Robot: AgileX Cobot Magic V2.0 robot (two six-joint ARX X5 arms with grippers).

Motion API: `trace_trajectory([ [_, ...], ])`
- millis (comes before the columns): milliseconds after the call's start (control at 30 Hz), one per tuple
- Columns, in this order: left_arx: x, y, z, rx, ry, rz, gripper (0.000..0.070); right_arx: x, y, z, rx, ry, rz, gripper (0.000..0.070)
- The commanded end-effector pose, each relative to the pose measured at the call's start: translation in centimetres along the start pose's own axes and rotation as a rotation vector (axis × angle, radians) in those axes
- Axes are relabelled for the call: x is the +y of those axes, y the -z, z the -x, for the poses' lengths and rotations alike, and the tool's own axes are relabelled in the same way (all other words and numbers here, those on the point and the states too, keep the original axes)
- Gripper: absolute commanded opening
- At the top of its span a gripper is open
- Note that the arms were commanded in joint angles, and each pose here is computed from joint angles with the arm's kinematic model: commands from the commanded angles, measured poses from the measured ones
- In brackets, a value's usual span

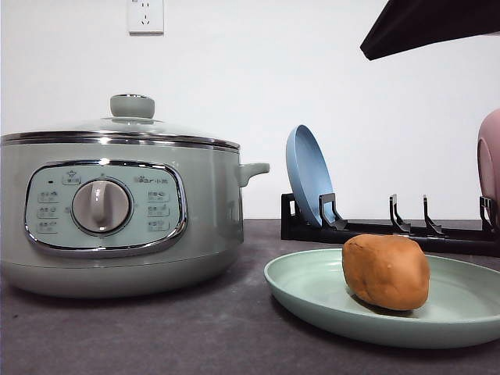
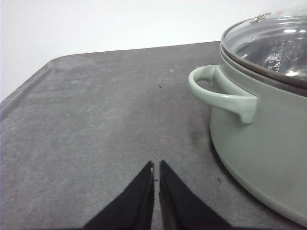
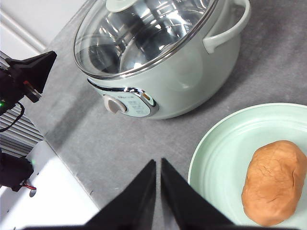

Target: Transfer potato from steamer to green plate

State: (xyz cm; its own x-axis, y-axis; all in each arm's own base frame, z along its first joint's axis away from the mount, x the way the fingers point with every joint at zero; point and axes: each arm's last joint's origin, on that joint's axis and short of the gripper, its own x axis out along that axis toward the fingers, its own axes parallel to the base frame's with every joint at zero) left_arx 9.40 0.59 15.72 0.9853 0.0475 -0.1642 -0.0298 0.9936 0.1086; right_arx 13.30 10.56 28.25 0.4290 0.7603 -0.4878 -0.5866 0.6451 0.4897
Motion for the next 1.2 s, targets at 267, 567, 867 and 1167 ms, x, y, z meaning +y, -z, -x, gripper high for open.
trace_trajectory([
  [267,0.0,0.6,-0.2,0.029,-0.002,0.003,0.0023,-1.3,-0.3,3.8,-0.273,0.244,0.267,0.0004],
  [567,0.0,0.6,-0.1,0.029,-0.002,0.003,0.0023,-5.5,4.2,5.6,-0.604,0.479,0.325,0.0004],
  [867,0.0,0.6,-0.1,0.029,-0.002,0.003,0.0023,-8.3,9.5,4.2,-0.69,0.563,0.327,0.0004],
  [1167,0.0,0.6,-0.1,0.029,-0.002,0.003,0.0023,-9.7,11.8,2.8,-0.672,0.555,0.282,0.0004],
])
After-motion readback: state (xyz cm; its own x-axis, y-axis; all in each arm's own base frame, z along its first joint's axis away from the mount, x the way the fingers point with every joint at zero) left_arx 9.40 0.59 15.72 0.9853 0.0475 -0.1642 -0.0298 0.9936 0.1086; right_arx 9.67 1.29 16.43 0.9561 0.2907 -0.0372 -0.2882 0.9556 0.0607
